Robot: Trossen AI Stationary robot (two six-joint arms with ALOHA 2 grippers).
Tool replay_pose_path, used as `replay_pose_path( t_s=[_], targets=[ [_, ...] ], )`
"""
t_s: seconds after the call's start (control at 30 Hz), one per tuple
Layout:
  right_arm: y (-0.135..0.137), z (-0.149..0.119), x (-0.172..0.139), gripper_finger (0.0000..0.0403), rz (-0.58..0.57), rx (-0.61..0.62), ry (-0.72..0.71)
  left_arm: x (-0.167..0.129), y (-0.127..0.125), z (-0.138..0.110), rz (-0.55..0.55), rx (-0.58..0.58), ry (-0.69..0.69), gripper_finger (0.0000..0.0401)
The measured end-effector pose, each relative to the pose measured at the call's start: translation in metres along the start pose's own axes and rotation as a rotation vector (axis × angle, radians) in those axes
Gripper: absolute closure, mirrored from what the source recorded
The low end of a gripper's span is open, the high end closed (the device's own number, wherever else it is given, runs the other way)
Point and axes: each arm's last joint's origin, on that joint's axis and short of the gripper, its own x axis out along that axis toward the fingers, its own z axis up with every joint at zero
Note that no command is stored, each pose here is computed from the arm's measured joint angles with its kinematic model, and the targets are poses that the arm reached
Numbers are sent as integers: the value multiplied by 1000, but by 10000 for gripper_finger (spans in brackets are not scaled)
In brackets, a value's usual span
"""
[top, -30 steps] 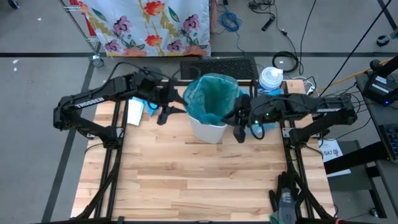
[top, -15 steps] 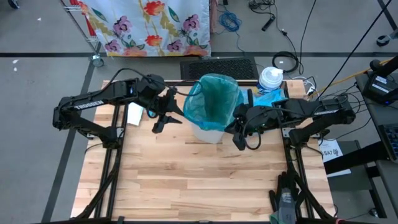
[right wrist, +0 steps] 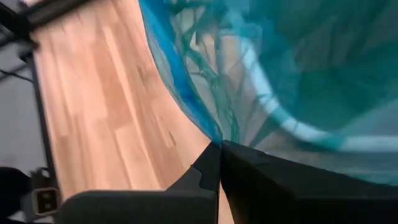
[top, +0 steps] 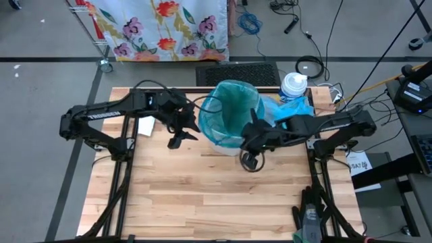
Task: Place trash/remove bag and relplace
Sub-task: Put the blue trash bag into the trash bin
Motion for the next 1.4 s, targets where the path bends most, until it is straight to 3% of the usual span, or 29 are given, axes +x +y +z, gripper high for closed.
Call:
replay_pose_path(
  t_s=[0.2, 0.43, 0.67, 0.93, 1.13, 1.27, 1.4],
  targets=[
    [4, -4, 25, 403, -56, -42, 77, 15, 9, -11, 19, -22, 8, 254],
    [4, -4, 28, 403, -61, -41, 81, -8, 5, -11, 109, -6, -33, 254],
    [5, -3, 27, 403, -52, -32, 67, -42, -9, -6, 282, 177, -111, 254],
    [6, -1, 27, 403, -43, -35, 52, -36, -12, -3, 325, 449, -52, 254],
    [6, -1, 27, 403, -41, -21, 49, -22, -12, 0, 325, 486, -20, 254],
    [6, -1, 27, 403, -36, -17, 42, -17, -11, 7, 471, 467, 0, 259],
    [6, 0, 27, 403, -34, -15, 39, -16, -13, 7, 477, 475, 8, 281]
  ],
)
